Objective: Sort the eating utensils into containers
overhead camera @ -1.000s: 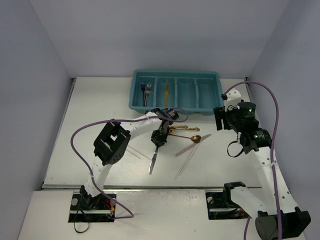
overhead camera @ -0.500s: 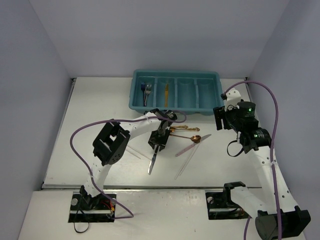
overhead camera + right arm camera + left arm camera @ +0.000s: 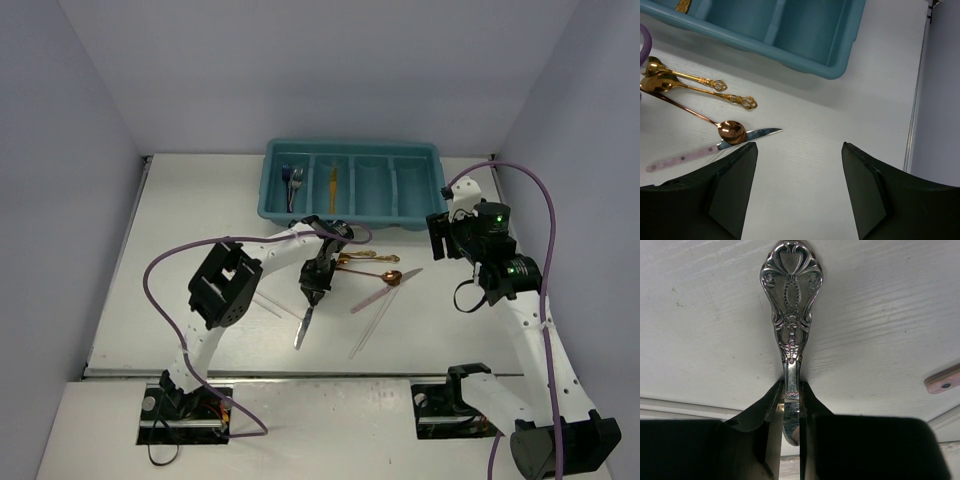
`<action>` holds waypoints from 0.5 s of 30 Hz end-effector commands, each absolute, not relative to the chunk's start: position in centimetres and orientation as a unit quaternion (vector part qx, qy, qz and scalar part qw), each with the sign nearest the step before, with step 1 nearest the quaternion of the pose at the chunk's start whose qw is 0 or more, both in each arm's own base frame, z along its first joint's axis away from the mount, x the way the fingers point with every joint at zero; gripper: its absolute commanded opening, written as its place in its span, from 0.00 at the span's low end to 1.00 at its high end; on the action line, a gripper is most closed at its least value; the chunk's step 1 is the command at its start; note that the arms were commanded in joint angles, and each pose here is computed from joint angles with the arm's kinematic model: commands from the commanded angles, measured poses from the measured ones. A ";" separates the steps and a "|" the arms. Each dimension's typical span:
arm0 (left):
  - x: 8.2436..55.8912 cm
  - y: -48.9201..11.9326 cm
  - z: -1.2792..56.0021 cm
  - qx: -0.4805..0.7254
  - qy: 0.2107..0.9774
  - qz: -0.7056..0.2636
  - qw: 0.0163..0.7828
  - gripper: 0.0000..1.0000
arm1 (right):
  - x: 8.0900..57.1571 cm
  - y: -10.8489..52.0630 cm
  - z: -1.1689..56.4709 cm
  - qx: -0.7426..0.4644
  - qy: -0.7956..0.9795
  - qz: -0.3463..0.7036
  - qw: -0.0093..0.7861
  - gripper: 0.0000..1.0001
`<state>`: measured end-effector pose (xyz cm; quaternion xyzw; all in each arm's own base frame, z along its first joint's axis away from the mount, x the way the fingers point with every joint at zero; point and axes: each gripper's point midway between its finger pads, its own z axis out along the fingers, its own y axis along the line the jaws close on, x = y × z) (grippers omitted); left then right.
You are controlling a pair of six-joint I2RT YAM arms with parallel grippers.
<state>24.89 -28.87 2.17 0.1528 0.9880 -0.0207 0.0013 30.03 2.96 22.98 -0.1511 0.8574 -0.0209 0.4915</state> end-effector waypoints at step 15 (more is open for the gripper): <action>26.0 -30.5 11.6 0.170 0.974 -0.083 0.125 0.00 | 30.0 6.9 26.4 -0.267 0.793 0.047 0.546 0.63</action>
